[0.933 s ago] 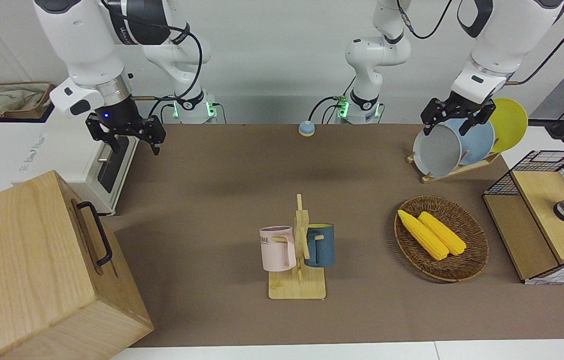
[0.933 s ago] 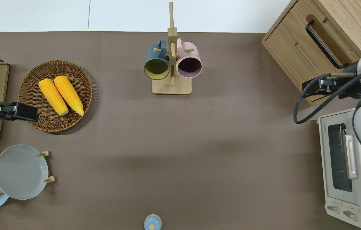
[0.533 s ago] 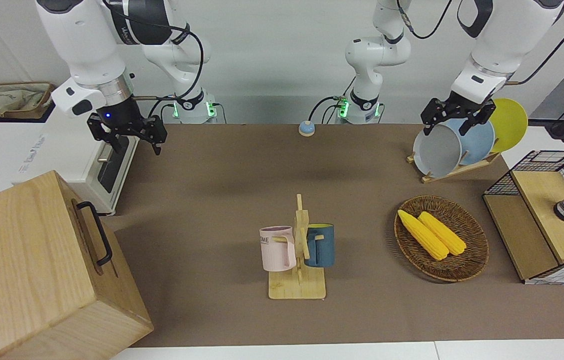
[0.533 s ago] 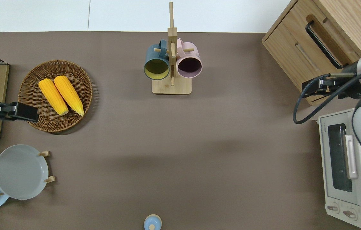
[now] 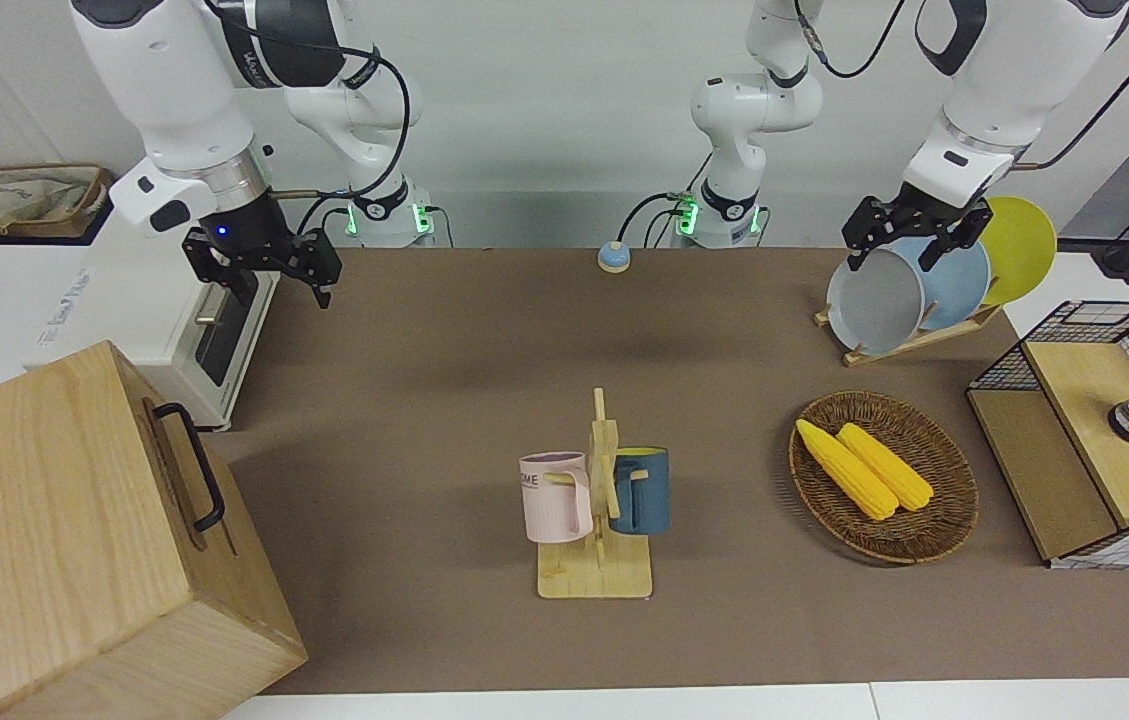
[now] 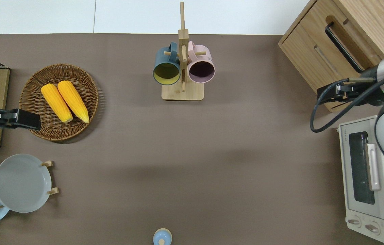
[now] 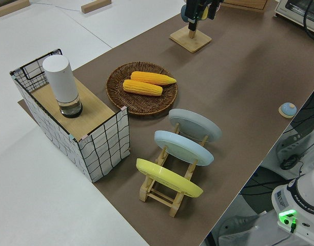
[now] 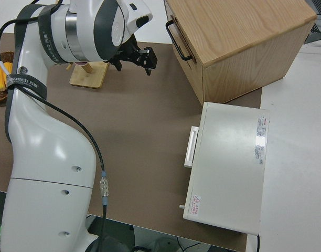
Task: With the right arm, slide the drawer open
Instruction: 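Lift the right gripper from its rest pose toward the wooden drawer, then reach the right gripper up to the black drawer handle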
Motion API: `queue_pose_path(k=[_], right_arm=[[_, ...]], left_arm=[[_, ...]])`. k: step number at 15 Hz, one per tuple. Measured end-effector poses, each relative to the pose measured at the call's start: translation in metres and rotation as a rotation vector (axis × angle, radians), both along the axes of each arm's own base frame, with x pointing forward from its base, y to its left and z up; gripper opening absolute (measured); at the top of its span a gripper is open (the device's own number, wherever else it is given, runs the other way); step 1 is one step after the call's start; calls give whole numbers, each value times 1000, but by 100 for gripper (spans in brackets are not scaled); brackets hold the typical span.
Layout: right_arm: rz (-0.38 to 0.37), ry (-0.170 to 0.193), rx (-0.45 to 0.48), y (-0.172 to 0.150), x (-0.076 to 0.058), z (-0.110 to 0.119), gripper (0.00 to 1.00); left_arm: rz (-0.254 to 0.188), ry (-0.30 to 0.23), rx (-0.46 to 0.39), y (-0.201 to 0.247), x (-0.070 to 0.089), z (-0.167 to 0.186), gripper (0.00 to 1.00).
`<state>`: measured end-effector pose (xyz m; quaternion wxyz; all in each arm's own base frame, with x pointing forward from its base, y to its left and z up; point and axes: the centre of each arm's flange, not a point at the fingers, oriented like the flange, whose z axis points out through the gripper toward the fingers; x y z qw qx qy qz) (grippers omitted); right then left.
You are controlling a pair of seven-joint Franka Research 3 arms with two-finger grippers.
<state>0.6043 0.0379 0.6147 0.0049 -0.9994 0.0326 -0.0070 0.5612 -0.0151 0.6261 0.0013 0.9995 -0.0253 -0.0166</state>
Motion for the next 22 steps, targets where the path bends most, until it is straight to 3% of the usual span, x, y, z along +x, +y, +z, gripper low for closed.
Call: queue_pose_path(k=[5,10,14,22], right_arm=[[28,16,-52,9,-2,-3,99],[124,6,-291,43,-5,-8,99],[154,11,-428,46,-3,-18,99],[328,-44,-812,109,6,-41,99]], left_arm=[[0,0,0,0,0,0,100],[0,0,0,0,0,0,100],[0,0,0,0,0,0,100],[0,0,0,0,0,0,100]])
